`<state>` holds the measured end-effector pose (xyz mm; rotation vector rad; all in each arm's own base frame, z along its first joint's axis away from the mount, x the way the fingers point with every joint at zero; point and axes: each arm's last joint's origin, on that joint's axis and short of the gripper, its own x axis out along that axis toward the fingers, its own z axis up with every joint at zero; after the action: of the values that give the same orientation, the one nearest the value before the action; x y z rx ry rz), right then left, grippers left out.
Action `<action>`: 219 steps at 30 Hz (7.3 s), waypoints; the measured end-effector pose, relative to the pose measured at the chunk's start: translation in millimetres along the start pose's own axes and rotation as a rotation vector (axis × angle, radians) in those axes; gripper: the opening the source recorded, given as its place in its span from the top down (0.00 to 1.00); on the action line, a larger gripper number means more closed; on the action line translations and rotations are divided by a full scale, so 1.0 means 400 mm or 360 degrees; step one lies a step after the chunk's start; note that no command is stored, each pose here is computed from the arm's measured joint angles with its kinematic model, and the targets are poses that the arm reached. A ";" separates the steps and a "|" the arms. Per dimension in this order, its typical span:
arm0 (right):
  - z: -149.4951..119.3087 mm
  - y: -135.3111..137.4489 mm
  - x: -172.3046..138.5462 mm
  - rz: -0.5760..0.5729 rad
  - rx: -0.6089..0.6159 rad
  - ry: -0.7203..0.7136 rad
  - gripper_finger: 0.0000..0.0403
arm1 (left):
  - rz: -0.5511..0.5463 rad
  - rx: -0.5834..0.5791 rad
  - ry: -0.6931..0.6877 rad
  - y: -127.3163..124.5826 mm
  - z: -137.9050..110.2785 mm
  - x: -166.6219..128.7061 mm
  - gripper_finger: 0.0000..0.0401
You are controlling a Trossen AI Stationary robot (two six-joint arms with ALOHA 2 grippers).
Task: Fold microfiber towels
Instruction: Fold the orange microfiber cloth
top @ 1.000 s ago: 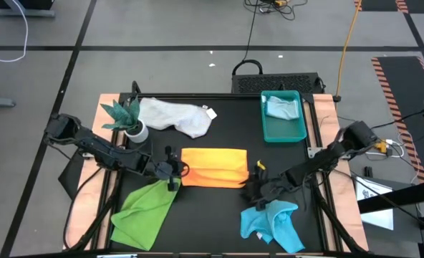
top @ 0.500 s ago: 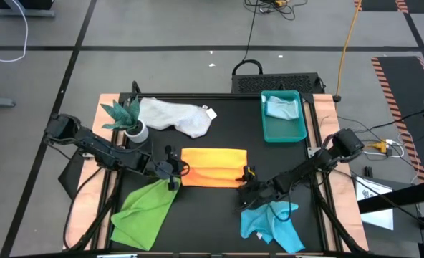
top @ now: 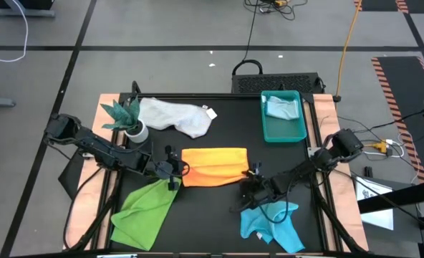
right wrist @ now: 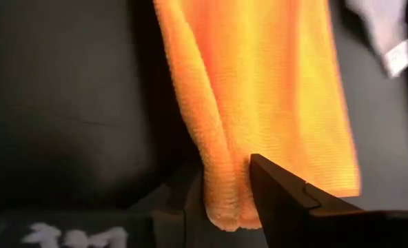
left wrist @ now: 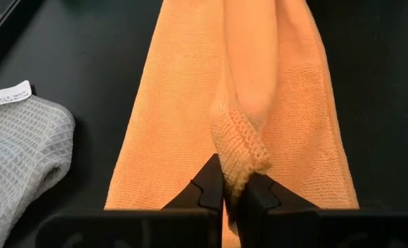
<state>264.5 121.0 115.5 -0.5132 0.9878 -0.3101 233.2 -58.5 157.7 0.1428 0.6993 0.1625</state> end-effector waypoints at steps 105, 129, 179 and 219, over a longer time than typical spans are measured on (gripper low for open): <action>-0.088 -0.200 0.027 0.0619 0.1273 0.0177 0.57 | -0.0047 -0.0010 -0.0022 -0.003 0.004 0.000 0.94; -0.132 -0.212 0.057 0.0954 0.1255 -0.0367 0.99 | -0.0036 0.0035 -0.0055 -0.003 0.009 0.000 0.94; -0.133 -0.198 -0.062 0.0299 0.0191 -0.0653 1.00 | -0.0062 0.0349 -0.0059 0.145 0.021 0.062 0.94; -0.139 -0.035 -0.012 0.0953 0.0189 -0.0589 0.98 | -0.0633 0.0471 0.0096 -0.053 -0.056 0.024 0.94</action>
<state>214.2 96.4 101.9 -0.1401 0.7144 0.2566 228.1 -75.7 131.0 0.2786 0.7954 -0.3204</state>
